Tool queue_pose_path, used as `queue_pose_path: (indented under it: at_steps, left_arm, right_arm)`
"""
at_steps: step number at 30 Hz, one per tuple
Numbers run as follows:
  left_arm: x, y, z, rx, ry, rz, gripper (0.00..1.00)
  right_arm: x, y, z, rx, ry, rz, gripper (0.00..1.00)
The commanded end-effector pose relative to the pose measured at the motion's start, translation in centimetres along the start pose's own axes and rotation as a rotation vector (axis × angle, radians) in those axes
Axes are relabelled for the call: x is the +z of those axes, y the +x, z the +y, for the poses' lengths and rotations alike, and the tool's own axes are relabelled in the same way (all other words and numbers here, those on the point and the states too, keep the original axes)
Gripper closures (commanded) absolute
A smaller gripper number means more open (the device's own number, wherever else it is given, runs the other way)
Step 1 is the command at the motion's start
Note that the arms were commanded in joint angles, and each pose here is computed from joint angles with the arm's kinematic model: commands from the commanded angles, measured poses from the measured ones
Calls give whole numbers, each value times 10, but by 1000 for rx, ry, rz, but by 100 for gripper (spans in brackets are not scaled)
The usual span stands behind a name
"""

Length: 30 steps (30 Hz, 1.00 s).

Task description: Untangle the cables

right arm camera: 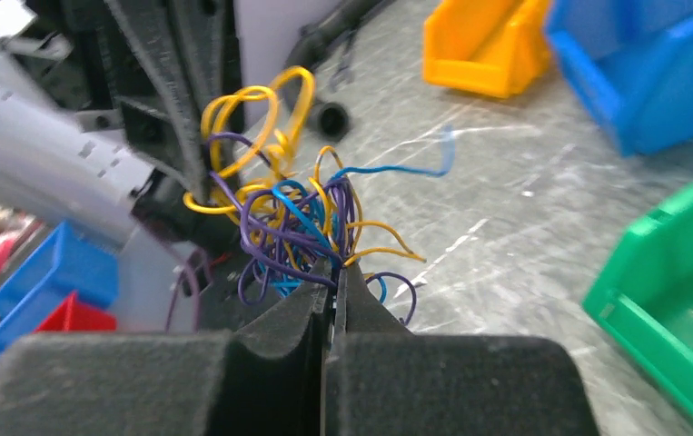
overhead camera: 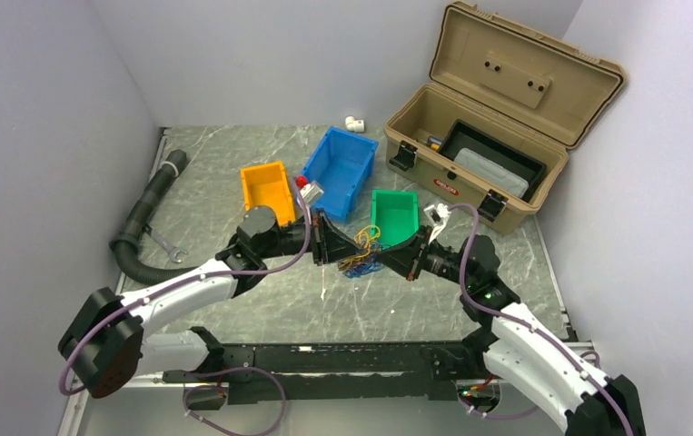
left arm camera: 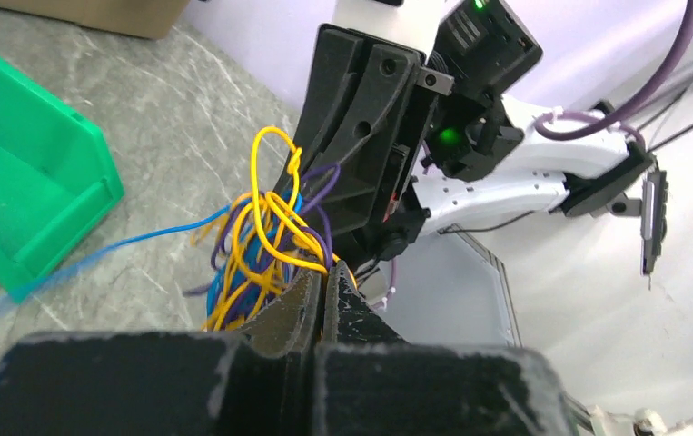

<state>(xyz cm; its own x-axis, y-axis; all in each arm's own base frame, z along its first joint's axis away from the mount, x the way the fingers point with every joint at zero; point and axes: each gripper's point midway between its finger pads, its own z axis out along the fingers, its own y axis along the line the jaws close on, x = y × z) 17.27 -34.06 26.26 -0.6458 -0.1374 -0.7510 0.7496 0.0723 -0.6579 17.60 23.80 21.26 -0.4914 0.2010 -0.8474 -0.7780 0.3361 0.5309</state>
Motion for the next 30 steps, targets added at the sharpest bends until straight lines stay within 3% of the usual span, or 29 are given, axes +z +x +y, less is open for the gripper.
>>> queue_pose_path:
  at_steps: [1,6,11,23,30]
  left_arm:
    - [-19,-35,-9,110,-54,-106,100]
    - [-66,-50,29,173,-389,-172,100]
    - [-133,-47,83,91,-798,-218,100]
    - [-177,-15,103,34,-935,-261,100]
    - [-182,-7,104,26,-952,-242,100]
  right_arm:
    - [-12,-30,-36,-24,286,-116,100]
    - [-40,-30,-72,21,550,-161,100]
    - [-77,-28,-106,77,825,-218,100]
    - [-101,-38,-112,101,949,-294,100]
    - [-127,-38,-122,130,1102,-325,100]
